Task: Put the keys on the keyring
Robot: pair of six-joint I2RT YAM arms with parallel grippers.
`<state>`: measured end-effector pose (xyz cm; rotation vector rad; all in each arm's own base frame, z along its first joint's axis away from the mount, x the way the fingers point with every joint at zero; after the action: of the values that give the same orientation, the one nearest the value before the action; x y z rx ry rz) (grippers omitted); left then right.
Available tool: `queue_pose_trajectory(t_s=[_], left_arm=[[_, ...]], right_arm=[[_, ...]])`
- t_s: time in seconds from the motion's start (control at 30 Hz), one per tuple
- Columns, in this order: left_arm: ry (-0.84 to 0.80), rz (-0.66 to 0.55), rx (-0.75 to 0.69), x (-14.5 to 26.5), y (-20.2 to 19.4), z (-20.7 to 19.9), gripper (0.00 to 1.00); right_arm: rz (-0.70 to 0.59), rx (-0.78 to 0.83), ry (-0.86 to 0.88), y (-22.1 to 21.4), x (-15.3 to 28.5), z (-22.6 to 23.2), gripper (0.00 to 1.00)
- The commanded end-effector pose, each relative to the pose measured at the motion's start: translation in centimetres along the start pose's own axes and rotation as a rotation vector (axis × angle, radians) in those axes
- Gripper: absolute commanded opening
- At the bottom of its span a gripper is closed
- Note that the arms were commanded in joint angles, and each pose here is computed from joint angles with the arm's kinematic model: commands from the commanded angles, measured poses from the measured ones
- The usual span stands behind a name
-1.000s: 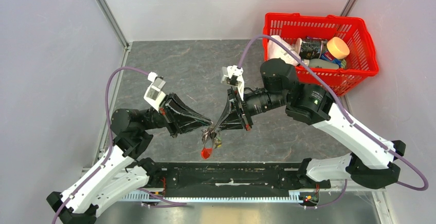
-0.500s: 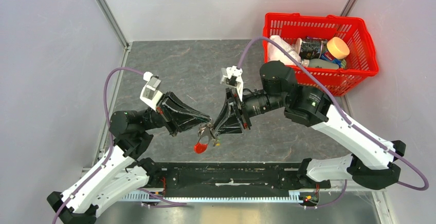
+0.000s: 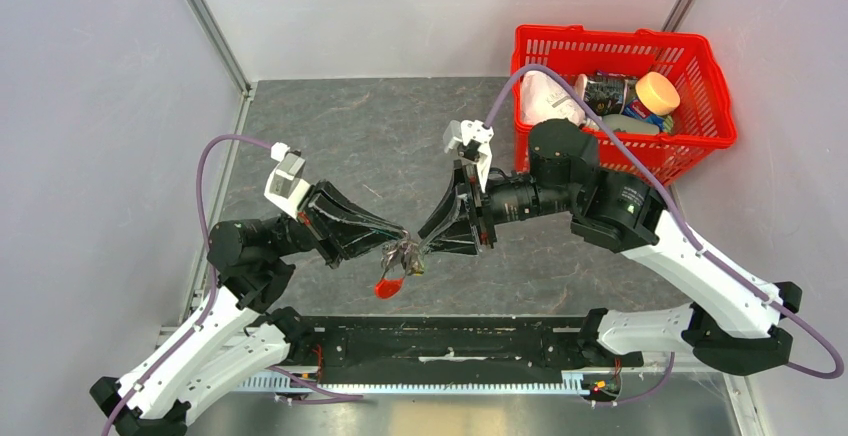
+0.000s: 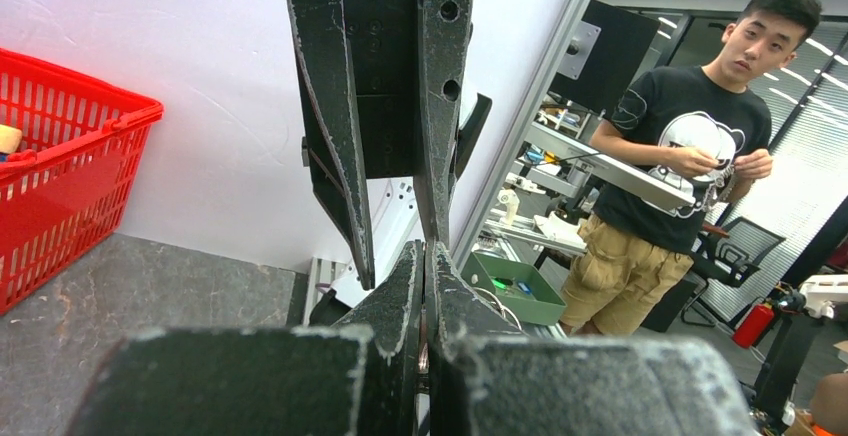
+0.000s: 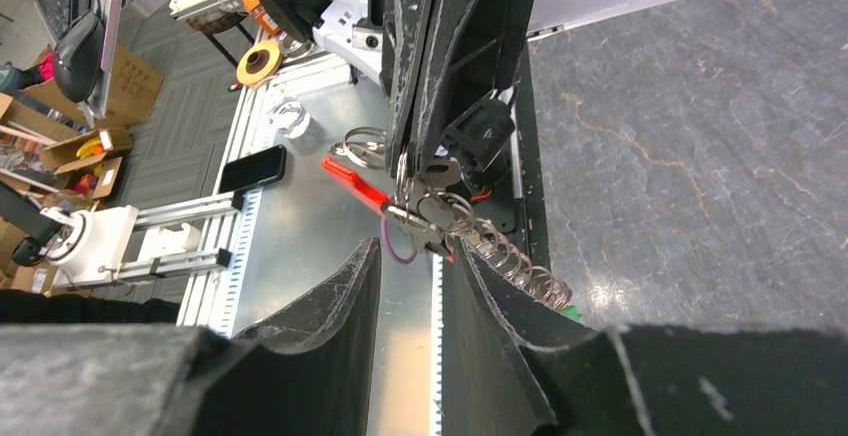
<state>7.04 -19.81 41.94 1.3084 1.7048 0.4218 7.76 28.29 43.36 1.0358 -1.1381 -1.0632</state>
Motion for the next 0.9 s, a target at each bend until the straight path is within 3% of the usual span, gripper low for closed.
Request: queue_pose_trajectory(t_s=[0.0,0.87], left_arm=[[-0.033,-0.049,-0.015,-0.1,0.8,-1.0,0.02],[-0.006,-0.078,-0.011,-0.4,1.2,-0.3,0.02]], right_arm=[[-0.097,0.048,-0.022,2.7,0.2,0.0,0.40],[-0.121,0.024,0.011,2.8,-1.0,-0.4,0.37]])
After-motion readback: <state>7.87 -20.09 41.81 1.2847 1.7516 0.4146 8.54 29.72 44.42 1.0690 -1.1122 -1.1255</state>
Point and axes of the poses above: each gripper's point midway between its finger pads, its own x axis back along the fingers, its own z axis along the line the jaws close on, y = z × x, the point moved 5 cm from there along x, back along the fingers, and after that the axes turned 13 degrees about x, right-handed, at the moved point
